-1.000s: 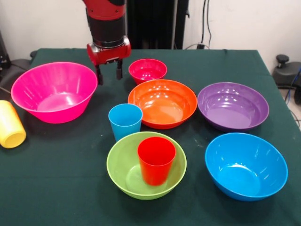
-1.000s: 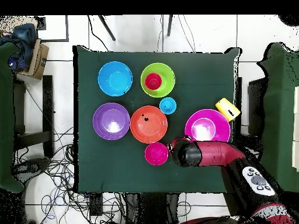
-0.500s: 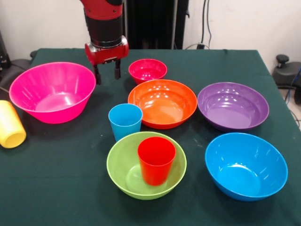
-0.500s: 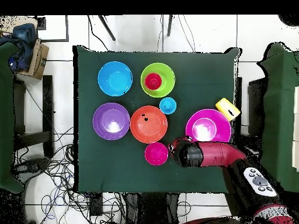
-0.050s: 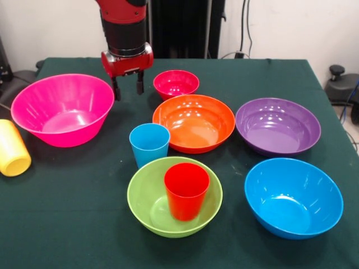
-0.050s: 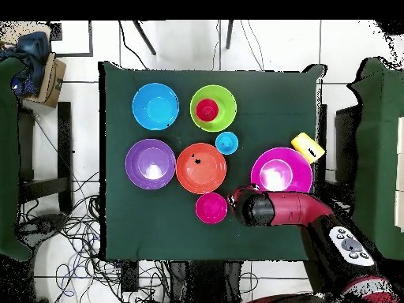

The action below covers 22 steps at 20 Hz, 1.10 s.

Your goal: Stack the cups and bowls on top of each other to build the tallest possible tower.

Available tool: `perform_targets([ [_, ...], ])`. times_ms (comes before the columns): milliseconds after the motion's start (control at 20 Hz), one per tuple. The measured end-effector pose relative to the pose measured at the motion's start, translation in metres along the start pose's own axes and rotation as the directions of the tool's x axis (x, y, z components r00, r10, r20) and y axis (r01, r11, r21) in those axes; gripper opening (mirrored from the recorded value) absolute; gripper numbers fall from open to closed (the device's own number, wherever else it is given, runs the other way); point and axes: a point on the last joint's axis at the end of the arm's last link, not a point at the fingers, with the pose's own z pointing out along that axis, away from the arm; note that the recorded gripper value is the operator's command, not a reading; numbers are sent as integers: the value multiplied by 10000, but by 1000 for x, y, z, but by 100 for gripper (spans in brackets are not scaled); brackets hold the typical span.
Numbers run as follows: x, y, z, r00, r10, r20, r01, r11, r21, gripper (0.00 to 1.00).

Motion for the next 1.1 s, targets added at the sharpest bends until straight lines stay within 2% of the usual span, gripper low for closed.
perform_targets([
  [250,-2,-6,-11,9998,98,183,-99,9999,90,100],
  [600,-7,-21,-30,9991,143,401,-163,9986,499,100],
  [1100,-7,-23,-32,9990,137,420,-160,9984,548,100],
])
